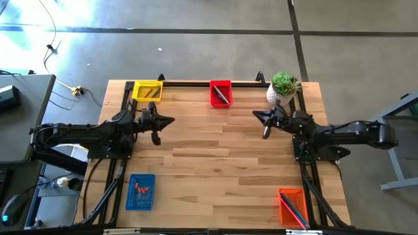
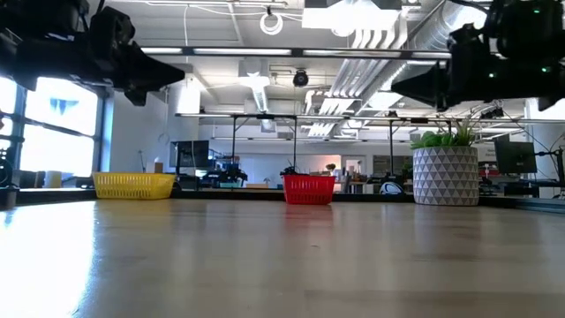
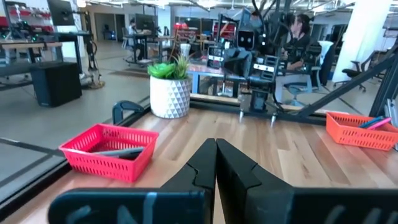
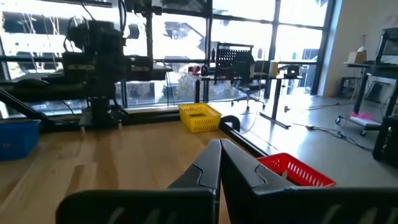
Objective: Sort crayons/erasers/pens/pencils in bins
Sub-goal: Return to Home Position
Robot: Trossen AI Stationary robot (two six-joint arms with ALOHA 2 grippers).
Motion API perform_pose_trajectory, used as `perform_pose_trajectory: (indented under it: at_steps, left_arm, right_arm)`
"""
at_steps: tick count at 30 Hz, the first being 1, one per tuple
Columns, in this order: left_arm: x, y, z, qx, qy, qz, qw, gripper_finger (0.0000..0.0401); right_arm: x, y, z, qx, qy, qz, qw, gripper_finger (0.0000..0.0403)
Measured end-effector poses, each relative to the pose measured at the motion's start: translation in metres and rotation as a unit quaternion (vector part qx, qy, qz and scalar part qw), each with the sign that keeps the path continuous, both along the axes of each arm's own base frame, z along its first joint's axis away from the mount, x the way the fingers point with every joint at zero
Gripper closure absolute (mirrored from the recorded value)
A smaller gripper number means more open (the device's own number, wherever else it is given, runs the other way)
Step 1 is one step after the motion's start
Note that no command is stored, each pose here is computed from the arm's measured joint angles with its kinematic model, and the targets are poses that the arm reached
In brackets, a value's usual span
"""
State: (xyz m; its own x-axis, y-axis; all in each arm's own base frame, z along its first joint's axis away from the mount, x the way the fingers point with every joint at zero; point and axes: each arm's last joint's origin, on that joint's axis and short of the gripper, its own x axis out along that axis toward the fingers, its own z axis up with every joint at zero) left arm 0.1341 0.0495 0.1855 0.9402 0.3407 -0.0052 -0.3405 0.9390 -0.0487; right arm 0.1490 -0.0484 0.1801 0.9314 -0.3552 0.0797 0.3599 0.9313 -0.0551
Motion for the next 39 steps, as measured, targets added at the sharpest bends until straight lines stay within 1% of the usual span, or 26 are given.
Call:
perform_pose_trajectory:
  at_steps: [4, 8, 13, 20, 26, 32, 35, 37, 39]
  left_arm:
    - [-0.002, -0.001, 0.002, 0.003, -0.007, 0.0, 1.0, 0.0401]
    - [-0.005, -0.002, 0.002, 0.001, -0.003, 0.0, 1.0, 0.0401]
    - [-0.01, -0.004, 0.002, -0.001, 0.004, 0.003, 1.0, 0.0401]
    - [-0.02, -0.006, 0.005, 0.007, -0.006, 0.022, 1.0, 0.0401]
    - [-0.028, -0.008, 0.005, 0.008, -0.012, 0.033, 0.999, 0.0401]
    - [-0.034, -0.01, -0.008, 0.004, -0.05, 0.055, 0.997, 0.0401]
    - [-0.037, -0.01, -0.009, -0.003, -0.05, 0.07, 0.996, 0.0401]
    - [-0.038, -0.012, -0.007, 0.003, -0.057, 0.081, 0.995, 0.0401]
    - [-0.039, -0.014, -0.006, 0.016, -0.061, 0.079, 0.995, 0.0401]
  right_arm:
    - [-0.015, 0.003, -0.005, 0.003, -0.021, 0.001, 1.0, 0.0403]
    - [-0.021, 0.005, -0.006, 0.011, -0.006, 0.004, 1.0, 0.0403]
    - [-0.028, 0.008, -0.004, 0.01, -0.008, 0.008, 1.0, 0.0403]
    - [-0.037, 0.011, 0.0, -0.001, -0.017, 0.007, 1.0, 0.0403]
    - [-0.042, 0.012, -0.001, 0.0, -0.012, -0.004, 1.0, 0.0403]
    - [-0.043, 0.012, -0.001, -0.004, -0.012, -0.005, 1.0, 0.0403]
    - [-0.043, 0.012, -0.002, -0.008, -0.009, -0.005, 1.0, 0.0403]
    - [-0.043, 0.012, -0.002, -0.007, -0.007, -0.005, 1.0, 0.0403]
    - [-0.043, 0.012, -0.003, -0.004, 0.0, -0.007, 1.0, 0.0403]
